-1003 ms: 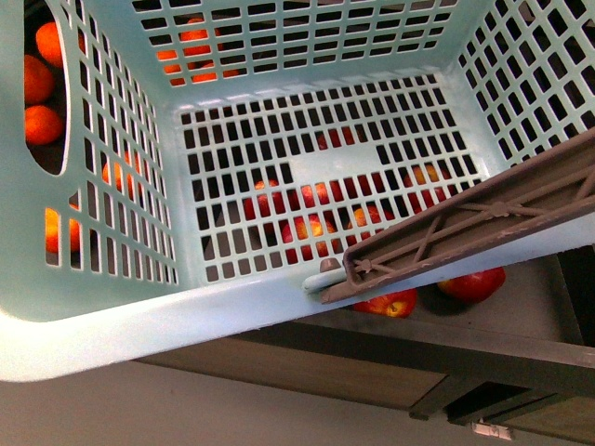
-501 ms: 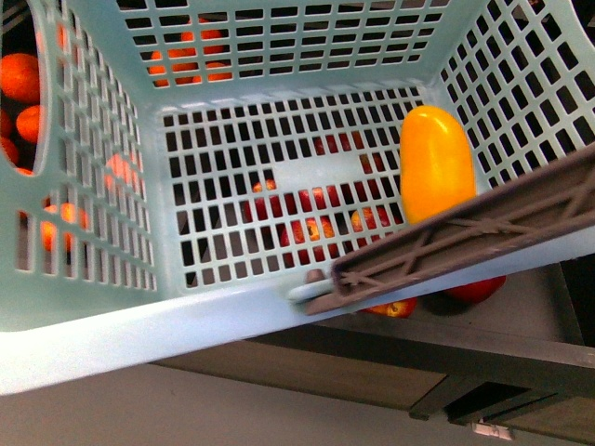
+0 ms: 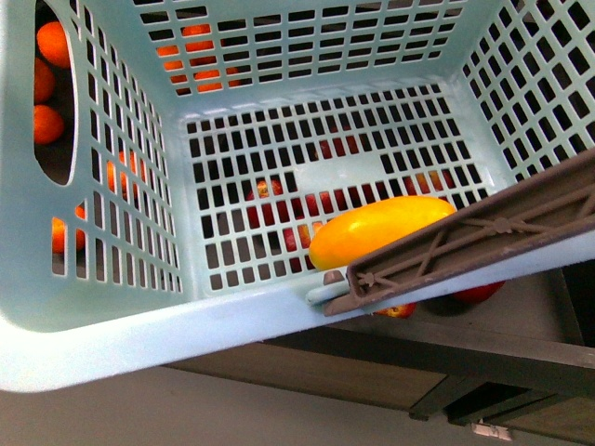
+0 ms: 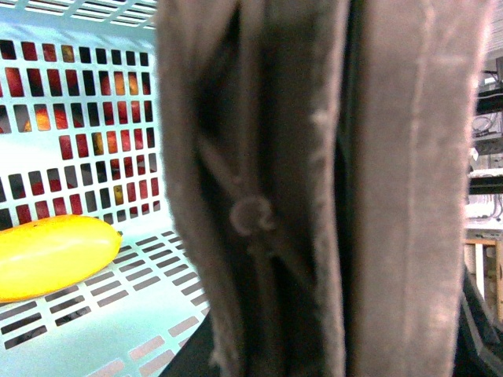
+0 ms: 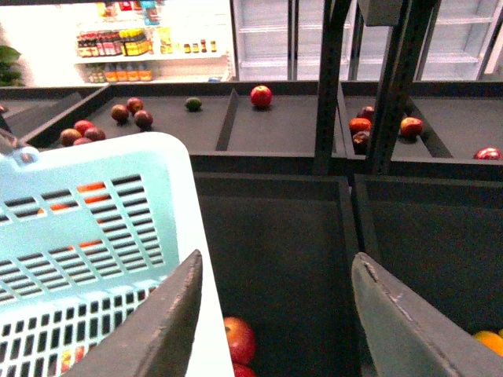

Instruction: Pick mango and avocado into basket

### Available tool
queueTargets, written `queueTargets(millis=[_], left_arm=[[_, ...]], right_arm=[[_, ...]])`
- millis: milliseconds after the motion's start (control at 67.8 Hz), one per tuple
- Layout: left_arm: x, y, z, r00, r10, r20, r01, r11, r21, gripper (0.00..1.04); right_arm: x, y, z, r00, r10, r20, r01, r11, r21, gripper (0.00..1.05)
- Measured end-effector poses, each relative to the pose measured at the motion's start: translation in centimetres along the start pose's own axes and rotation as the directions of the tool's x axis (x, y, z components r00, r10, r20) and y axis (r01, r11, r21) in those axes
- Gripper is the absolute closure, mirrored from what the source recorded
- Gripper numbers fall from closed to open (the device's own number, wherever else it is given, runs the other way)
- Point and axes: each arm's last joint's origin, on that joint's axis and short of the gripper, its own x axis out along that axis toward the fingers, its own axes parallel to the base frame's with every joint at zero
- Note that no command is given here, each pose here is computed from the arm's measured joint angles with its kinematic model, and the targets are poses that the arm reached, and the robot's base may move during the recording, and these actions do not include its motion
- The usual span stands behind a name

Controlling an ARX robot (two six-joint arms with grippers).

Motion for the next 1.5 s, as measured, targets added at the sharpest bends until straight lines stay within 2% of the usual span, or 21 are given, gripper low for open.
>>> queueTargets(millis=[147,206,590,664,723,1165,1504], left_arm=[[0.0,0.0,0.0,1.0,-0.005,-0.007,0.005,1.0,-0.001,0.92],[0.0,0.0,0.0,1.0,-0.006,-0.008,0.006,1.0,-0.001,0.92],[0.0,0.0,0.0,1.0,-0.003,-0.004,0.003,1.0,0.0,0.92],[0.0,0.0,0.0,1.0,-0.005,-0.006,0.005,1.0,-0.001,0.92],[0.0,0.0,0.0,1.0,-0.005,-0.007,0.005,1.0,-0.001,0.92],[0.0,-0.3,-0.4,0.999,-0.022,-0.031,0.022,1.0,-0.003,0.92],[0.0,-0.1,-0.1,1.0,-0.004,-0.007,0.004,1.0,-0.003,0.92]], right_arm=[[-1.5,0.0,-1.9,1.0,0.0,-0.005,0.0,1.0,-0.011,1.01],[-2.2,0.0,-2.6,1.0,0.0,-0.002,0.0,1.0,-0.014,1.03],[-2.5,-0.1,-2.9,1.0,0.0,0.0,0.0,1.0,-0.017,0.37],[-2.5,-0.1,-2.9,1.0,0.0,0.0,0.0,1.0,-0.017,0.18],[-2.5,-0.1,-2.9,1.0,0.0,0.0,0.0,1.0,-0.017,0.08],[-2.6,-0.1,-2.9,1.0,-0.004,0.003,0.004,1.0,-0.017,0.09],[-2.6,-0.1,-3.0,1.0,-0.002,-0.001,0.002,1.0,-0.017,0.09]])
